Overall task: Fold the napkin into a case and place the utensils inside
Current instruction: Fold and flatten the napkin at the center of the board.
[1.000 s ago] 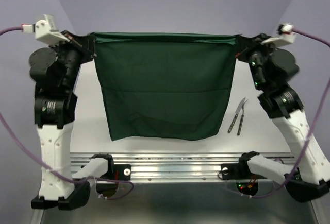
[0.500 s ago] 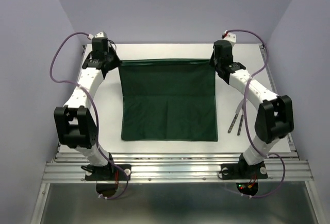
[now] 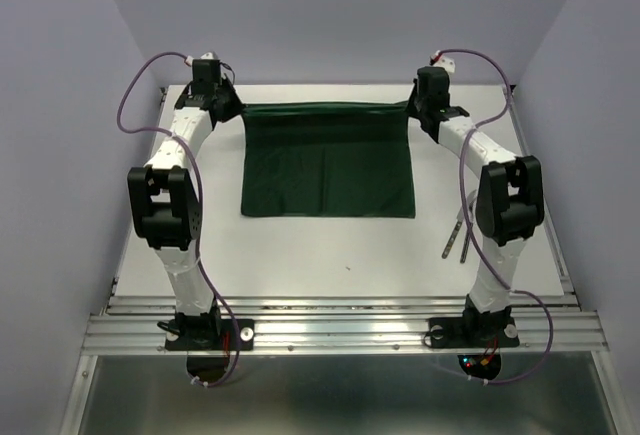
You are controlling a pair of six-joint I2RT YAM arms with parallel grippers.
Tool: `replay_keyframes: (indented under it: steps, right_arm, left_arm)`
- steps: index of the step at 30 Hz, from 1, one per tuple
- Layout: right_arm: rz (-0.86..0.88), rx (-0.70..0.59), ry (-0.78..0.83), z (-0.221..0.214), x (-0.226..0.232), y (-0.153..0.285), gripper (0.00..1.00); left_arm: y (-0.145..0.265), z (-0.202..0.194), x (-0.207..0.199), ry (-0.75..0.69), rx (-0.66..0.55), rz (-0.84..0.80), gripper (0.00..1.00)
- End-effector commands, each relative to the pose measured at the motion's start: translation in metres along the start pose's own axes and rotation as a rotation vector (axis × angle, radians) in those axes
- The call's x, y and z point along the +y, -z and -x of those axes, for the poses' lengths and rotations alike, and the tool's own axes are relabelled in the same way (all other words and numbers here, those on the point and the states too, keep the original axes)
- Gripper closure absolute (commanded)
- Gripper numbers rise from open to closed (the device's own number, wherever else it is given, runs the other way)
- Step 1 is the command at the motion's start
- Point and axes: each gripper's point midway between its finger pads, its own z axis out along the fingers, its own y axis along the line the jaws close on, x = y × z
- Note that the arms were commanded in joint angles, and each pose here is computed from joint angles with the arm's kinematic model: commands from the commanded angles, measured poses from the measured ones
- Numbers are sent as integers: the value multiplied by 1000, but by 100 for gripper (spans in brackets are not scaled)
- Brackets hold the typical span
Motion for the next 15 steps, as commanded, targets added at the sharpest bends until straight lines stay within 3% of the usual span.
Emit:
replay_keyframes:
  steps: [1, 9, 15]
  right_arm:
    - [50, -54, -69, 32, -1, 28, 99]
    - [150, 162, -128, -51, -13, 86, 99]
    - [196, 242, -166, -89, -26, 133, 99]
  left_arm:
    - [27, 24, 7, -18, -57, 12, 100]
    - [54, -27, 31, -20, 53, 58, 100]
    - [72, -71, 52, 0, 128, 92, 100]
